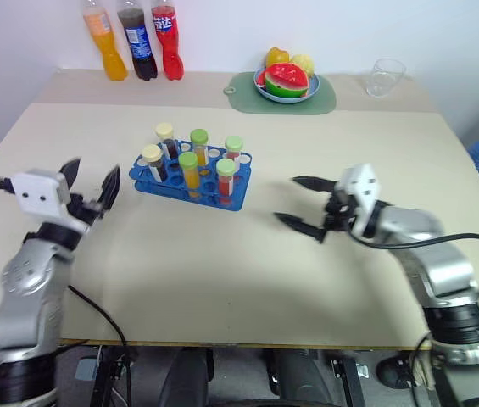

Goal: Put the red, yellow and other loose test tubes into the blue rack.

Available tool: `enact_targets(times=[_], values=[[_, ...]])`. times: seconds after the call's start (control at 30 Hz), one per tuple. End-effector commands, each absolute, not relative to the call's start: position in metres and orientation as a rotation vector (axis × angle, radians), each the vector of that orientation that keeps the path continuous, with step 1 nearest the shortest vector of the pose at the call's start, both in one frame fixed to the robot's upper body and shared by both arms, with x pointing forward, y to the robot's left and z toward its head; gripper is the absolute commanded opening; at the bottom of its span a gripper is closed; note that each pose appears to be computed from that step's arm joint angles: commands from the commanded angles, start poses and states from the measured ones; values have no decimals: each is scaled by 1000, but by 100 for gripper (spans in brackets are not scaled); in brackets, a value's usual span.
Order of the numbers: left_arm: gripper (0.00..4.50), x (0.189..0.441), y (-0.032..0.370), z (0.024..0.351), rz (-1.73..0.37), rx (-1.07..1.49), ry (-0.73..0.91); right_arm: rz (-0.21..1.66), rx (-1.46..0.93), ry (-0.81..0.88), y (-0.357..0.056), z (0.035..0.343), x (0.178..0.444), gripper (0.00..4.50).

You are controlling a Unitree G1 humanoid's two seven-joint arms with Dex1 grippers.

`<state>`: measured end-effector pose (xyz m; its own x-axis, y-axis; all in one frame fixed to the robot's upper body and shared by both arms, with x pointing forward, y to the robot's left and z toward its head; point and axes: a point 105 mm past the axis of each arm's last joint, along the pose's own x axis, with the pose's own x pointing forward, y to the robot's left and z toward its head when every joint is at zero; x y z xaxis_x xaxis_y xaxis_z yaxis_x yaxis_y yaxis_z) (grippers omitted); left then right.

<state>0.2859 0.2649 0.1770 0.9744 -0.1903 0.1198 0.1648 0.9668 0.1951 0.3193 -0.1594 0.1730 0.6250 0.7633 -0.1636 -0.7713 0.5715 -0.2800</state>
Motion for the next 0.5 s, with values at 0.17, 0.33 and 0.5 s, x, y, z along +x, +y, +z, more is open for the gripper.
enact_targets(times=[0.17, 0.33, 0.5], values=[[363, 243, 275, 163, -318, 246, 91, 795, -367, 128, -227, 175, 315, 450], [363, 238, 272, 162, -299, 220, 105, 768, -368, 139, -238, 171, 320, 450], [363, 236, 269, 159, -284, 215, 117, 777, -375, 140, -235, 164, 322, 450]])
